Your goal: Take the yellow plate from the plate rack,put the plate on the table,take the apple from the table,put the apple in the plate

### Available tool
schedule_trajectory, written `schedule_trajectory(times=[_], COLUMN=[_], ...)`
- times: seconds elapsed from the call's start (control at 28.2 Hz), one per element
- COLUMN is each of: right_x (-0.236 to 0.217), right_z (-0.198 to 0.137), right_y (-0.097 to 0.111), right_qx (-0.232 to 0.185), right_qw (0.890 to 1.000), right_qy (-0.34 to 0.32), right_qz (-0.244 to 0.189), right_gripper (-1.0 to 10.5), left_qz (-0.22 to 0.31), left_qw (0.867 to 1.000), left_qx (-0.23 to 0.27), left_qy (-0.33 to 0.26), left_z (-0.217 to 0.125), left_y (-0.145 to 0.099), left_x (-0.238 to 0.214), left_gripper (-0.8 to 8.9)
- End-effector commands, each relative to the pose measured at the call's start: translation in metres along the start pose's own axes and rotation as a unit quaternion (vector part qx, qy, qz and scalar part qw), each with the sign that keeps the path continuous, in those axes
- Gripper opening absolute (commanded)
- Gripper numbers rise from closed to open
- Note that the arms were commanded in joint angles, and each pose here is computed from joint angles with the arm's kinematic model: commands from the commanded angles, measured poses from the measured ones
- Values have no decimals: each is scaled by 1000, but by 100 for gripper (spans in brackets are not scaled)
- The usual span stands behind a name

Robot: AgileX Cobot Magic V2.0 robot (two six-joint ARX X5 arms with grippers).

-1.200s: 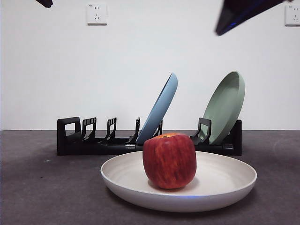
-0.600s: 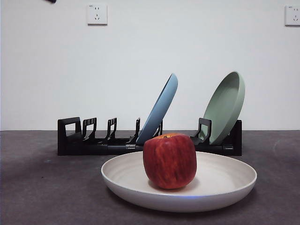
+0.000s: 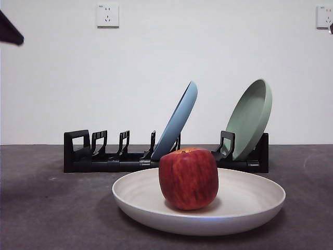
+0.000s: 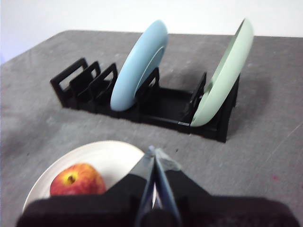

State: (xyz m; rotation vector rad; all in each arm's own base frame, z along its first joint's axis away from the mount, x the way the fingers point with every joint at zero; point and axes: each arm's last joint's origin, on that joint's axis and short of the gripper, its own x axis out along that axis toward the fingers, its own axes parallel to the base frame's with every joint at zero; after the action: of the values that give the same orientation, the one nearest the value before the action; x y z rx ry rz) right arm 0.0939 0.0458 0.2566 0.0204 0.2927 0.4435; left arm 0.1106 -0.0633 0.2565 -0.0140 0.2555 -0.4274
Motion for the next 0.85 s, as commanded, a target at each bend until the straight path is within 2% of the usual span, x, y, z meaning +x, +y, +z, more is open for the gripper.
schedule_trajectory(times=[0.04, 0.67, 0.71, 0.78, 0.85], right_x=[1, 1, 1, 1, 1], right_z=[-1, -3, -3, -3, -3], right_y=[0, -1, -1, -1, -1], right_qx=[8, 7, 7, 7, 8], right_qw=[1000, 1000, 1000, 1000, 1000], right_qy=[2, 10, 10, 11, 11], right_qz=[-7, -7, -7, -7, -8], right_gripper=[-6, 2, 2, 2, 2], left_qz=[-2, 1, 3, 12, 29], left_qw=[1000, 1000, 1000, 999, 999], left_qx=[-8, -6, -2, 35, 33], left_qy=[-8, 14, 12, 1, -20], left_z=[2, -2, -3, -2, 0], left_y=[0, 0, 1, 4, 9], left_x=[-1, 1, -3, -10, -19], left_gripper=[-3, -3, -3, -3, -3])
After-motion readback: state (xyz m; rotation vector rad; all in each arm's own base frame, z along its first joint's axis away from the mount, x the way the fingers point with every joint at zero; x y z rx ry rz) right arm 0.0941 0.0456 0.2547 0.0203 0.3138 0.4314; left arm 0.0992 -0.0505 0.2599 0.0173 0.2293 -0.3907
